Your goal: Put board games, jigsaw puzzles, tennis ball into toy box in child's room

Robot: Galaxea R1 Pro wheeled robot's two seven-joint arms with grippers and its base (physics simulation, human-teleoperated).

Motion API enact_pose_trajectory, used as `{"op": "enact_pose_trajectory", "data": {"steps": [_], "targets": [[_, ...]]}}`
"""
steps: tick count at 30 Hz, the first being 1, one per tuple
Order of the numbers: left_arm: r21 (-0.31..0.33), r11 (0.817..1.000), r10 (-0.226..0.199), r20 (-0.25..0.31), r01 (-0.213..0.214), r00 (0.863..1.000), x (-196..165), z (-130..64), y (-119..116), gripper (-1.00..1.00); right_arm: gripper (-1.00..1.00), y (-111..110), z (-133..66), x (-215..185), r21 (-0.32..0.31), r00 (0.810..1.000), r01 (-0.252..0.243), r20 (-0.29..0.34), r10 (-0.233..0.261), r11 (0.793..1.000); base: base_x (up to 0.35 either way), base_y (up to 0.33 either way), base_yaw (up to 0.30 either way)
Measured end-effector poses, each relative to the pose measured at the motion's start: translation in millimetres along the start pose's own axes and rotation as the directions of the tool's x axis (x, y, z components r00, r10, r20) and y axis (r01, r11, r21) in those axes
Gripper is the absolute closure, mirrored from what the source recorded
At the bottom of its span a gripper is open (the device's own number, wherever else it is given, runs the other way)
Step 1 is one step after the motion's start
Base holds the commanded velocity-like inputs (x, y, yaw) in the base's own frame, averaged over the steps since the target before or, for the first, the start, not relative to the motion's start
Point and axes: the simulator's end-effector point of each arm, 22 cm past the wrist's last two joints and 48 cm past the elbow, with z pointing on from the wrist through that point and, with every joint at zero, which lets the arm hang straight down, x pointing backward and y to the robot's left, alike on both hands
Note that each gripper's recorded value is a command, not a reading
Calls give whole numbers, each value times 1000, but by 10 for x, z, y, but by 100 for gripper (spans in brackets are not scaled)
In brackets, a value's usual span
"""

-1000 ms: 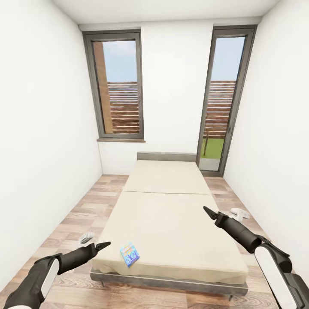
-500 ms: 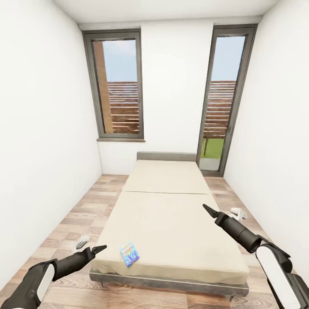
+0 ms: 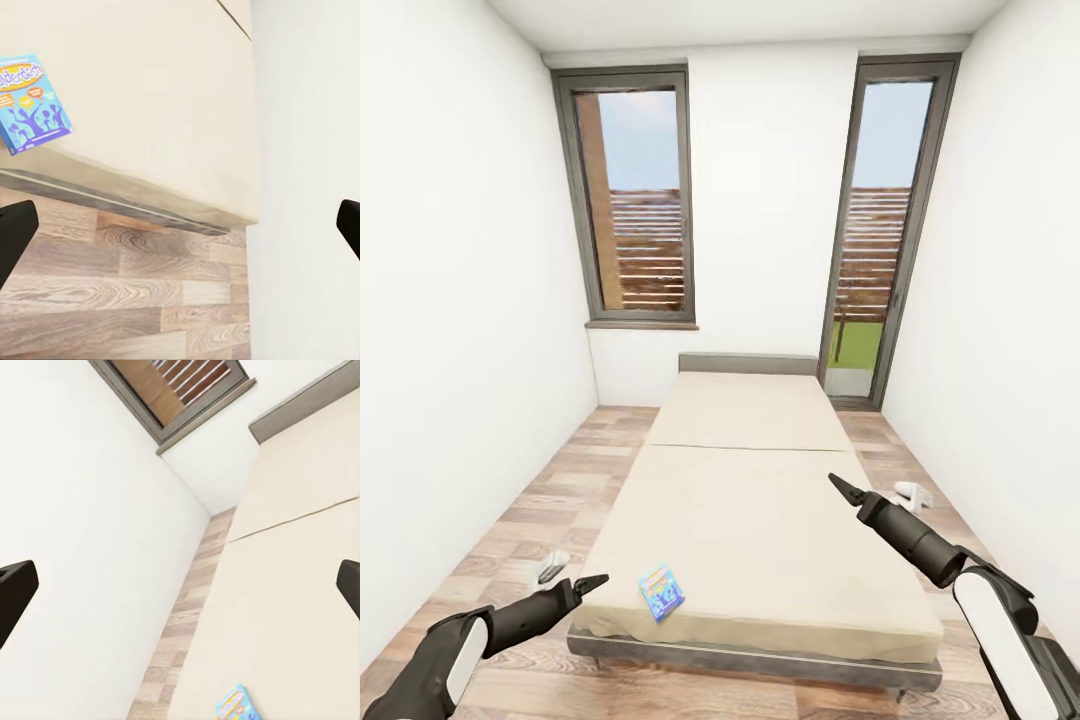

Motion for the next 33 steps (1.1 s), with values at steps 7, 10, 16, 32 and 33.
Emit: {"op": "enact_pose_trajectory", "data": {"steps": [7, 10, 16, 32, 33], "targets": [[-8, 1000, -7, -7, 7, 1000, 232, 157, 147, -100, -100, -58, 22, 43, 1, 1000, -8, 0, 8, 1000, 0, 0, 0], [-12, 1000, -5, -3, 5, 1000, 273, 190, 202, -100, -100, -90, 33, 64, 4, 1000, -10, 1, 10, 1000, 0, 0, 0], [-14, 1000, -4, -1, 4, 1000, 316, 242, 269, -100, -100, -141, 53, 100, 6, 1000, -11, 5, 11, 1000, 0, 0, 0], [-72, 997, -30, -21, 28, 999, 592, 578, 378, -100, -100, -270, 99, 228, 5, 1000, -14, 4, 14, 1000, 0, 0, 0], [-72, 997, -30, -21, 29, 999, 594, 585, 388, -100, -100, -280, 100, 233, 5, 1000, -14, 5, 14, 1000, 0, 0, 0]]}}
